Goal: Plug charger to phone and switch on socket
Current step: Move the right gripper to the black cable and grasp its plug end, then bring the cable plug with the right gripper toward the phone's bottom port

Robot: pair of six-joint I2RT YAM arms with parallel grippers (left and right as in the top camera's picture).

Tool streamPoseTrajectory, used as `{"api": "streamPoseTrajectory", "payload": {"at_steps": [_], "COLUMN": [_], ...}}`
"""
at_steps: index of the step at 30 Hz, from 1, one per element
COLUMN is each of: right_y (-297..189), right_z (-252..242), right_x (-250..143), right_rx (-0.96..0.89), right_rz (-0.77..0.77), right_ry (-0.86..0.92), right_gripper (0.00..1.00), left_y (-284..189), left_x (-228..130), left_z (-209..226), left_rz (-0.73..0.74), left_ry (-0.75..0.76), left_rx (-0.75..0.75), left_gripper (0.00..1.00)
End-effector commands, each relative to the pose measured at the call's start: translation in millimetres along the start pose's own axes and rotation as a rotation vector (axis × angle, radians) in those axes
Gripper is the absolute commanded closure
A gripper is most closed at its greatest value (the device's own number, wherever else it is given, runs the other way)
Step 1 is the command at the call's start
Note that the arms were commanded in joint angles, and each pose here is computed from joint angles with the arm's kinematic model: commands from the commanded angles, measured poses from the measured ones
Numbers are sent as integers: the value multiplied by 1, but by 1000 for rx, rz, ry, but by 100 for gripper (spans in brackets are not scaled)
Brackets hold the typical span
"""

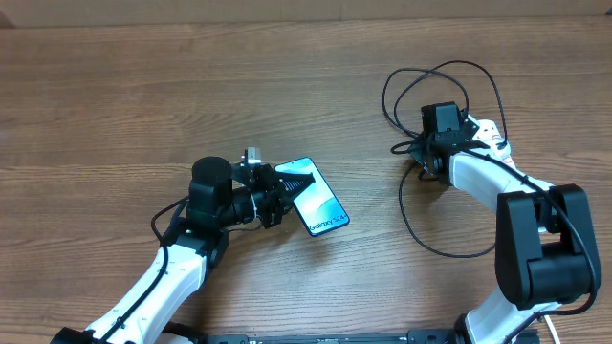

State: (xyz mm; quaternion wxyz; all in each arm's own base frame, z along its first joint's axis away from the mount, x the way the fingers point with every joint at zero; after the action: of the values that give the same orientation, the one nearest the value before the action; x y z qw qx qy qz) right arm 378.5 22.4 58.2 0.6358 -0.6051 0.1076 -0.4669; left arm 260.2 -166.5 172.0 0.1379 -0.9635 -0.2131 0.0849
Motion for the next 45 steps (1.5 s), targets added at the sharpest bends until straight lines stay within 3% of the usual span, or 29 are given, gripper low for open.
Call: {"api": "streamPoseTrajectory", "payload": {"at_steps": [1,7,11,14,15,17,20,26,33,37,40,42,45], "right_y": [7,5,-8,-21,-24,-26,-18,-4,-2,-3,4,11,18], "right_z": [-2,7,0,-23,-28,-32,-31,-20,-8,-7,-12,-19,-28], "right_x": [-5,-27,-64,-91,-96,-100,-89,-59,-52,-62,-70,-77,-92], "right_rx": [5,120,156,-5,-41,-81,-112,-102,-52,-56,-82,-115,-138], "right_rz": [23,196,477,625,642,632,513,278,214,226,254,285,372], "right_ry": [-69,-202,-168,-104,-115,-143,-176,-185,-219,-267,-275,-283,-287], "right_gripper": [75,94,94,92,86,51,36,32,33,43,60,80,95], "left_y": [1,0,0,0,0,1,1,1,1,1,1,1,1], "left_x": [-6,-11,-11,-10,-10,-9,-8,-8,-8,-8,-8,-8,-8], "left_z": [-16,-17,-17,-17,-17,-16,-16,-16,-16,-16,-16,-16,-16], "left_rz": [70,116,112,109,107,97,89,90,90,89,90,90,92], "left_ry": [55,56,56,56,56,56,56,56,55,55,55,55,55], "left_rx": [-45,-55,-54,-53,-53,-50,-48,-48,-48,-48,-48,-48,-49], "left_gripper": [96,96,96,96,96,96,96,96,96,96,96,96,96]}}
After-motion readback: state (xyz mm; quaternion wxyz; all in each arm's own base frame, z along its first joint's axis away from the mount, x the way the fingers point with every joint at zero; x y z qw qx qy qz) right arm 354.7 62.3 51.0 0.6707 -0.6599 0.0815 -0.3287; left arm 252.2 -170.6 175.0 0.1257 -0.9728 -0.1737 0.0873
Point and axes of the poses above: each gripper's point midway between its finger pads, its own y axis out along the fingers, its own z axis along the line the jaws close on, x = y × z, the point moved 6 cm from there along -y, back along the fingers, and after that the axes turned 9 degrees about y, right-handed, at the moved point
